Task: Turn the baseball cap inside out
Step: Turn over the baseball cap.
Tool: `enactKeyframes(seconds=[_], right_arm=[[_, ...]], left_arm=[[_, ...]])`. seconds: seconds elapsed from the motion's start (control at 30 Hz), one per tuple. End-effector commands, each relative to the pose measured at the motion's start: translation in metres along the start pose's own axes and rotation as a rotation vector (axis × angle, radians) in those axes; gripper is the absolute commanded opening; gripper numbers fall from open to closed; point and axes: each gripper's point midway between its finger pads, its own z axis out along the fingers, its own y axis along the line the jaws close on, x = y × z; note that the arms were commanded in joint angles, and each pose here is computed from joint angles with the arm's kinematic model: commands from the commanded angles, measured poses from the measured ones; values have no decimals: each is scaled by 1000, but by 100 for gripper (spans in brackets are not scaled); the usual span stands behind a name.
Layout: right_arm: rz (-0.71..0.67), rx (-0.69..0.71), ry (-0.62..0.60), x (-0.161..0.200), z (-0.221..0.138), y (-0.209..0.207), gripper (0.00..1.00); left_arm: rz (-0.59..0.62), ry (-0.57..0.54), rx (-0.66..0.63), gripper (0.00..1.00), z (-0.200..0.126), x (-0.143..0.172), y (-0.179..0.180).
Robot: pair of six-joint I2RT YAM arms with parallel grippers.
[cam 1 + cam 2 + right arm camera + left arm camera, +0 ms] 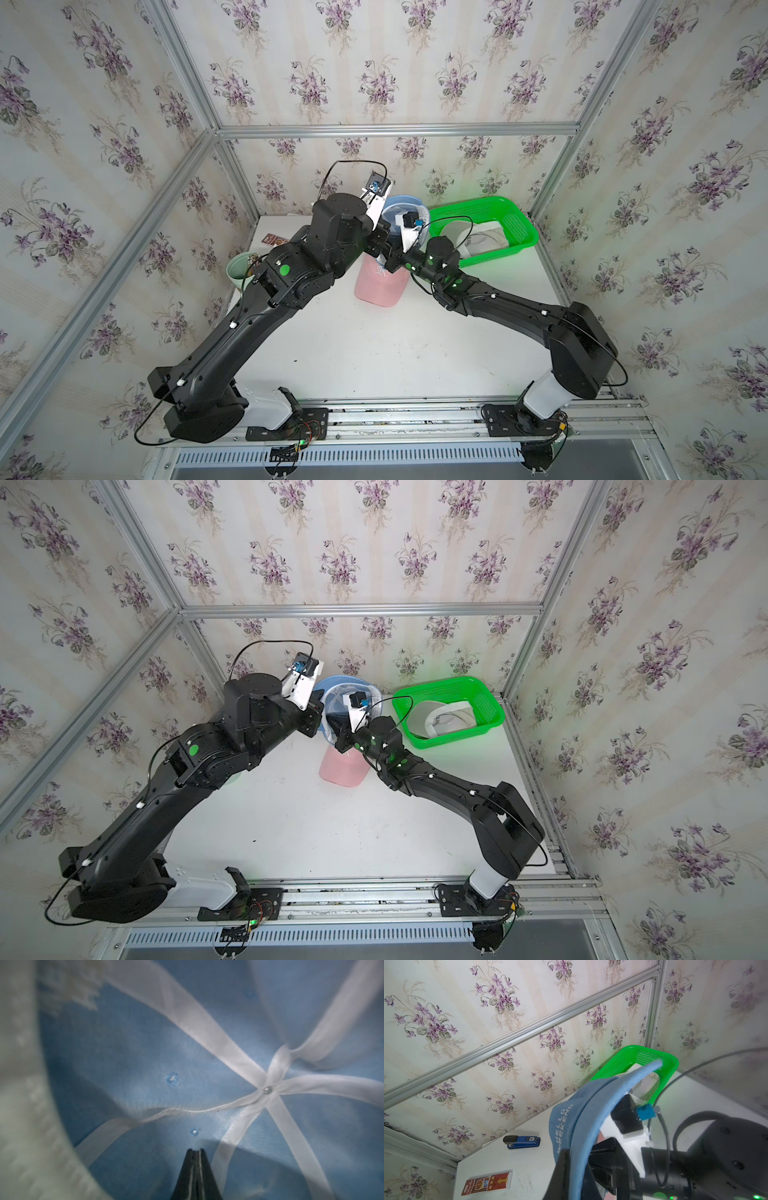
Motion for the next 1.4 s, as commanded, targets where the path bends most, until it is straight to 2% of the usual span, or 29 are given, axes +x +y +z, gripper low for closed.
enactKeyframes(seconds=[0.0,0.13,0.3,0.4,0.57,0.83,1.13,1.37], right_arm=[[21,-106,-39,-10,15,18,0],[17,-127,-17,-6,27,24,0],[-21,-17,-81,-18,-8,15,1],[-52,50,-137,-31,-29,9,1],[-107,121,-204,-48,-38,1,0],[-138,152,-299,-65,-31,-5,0],[-141,207,-322,-76,-2,-16,0],[-137,226,-296,-72,31,-25,0]], left_arm=[[-65,1,52,0,0,0,-8],[-90,17,27,0,4,8,-1],[-103,30,-61,0,2,15,26],[-116,32,-65,0,2,16,32],[-145,41,-42,0,2,18,29],[-228,74,-3,0,5,34,25],[-281,70,70,0,-3,36,17],[-322,74,96,0,-3,41,15]])
